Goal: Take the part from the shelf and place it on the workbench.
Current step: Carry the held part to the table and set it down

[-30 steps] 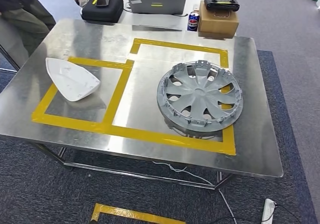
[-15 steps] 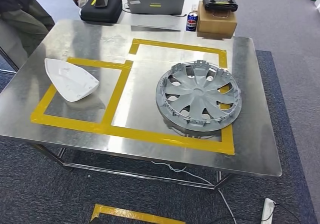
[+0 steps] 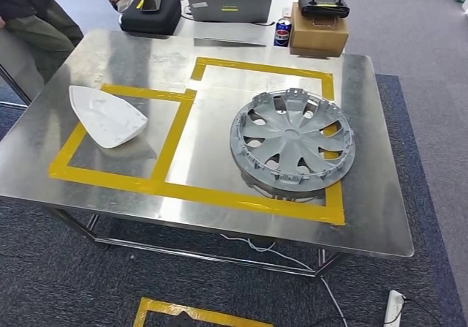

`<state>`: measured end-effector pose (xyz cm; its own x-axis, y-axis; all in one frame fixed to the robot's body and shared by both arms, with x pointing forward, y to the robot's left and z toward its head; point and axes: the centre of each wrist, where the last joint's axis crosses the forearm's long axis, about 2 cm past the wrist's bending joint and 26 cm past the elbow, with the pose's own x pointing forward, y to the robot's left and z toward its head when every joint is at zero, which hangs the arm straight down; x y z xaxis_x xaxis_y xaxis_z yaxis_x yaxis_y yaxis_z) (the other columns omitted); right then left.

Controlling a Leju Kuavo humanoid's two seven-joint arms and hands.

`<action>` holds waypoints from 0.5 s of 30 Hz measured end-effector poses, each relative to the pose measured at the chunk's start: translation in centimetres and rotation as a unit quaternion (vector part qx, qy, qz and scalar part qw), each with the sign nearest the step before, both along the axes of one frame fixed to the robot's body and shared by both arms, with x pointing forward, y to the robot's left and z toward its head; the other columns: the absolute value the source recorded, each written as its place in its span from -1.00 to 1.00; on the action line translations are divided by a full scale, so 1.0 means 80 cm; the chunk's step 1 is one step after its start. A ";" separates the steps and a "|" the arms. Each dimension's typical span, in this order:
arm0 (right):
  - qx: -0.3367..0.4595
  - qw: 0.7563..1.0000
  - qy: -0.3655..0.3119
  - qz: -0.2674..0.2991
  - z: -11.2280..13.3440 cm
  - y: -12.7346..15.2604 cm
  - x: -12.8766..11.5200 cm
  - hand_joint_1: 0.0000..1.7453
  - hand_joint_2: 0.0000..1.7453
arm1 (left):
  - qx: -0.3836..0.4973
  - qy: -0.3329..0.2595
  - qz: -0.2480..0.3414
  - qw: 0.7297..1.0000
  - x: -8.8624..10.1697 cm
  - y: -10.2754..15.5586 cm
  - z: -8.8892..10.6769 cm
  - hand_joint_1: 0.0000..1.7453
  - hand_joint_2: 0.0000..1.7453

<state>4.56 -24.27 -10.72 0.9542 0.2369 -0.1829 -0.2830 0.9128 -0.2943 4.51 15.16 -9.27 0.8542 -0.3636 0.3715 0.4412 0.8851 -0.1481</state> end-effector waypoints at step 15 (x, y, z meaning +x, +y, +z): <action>0.089 0.992 -0.061 0.064 0.000 0.014 0.001 -1.00 -1.00 | 0.018 -0.028 0.062 0.998 0.003 0.003 0.000 -1.00 -1.00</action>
<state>4.66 -23.15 -10.71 0.9266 0.3759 -0.0127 -0.3724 0.9122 -0.1707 4.73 15.42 -9.29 0.8719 -0.2701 0.4084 0.3342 0.9379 -0.0931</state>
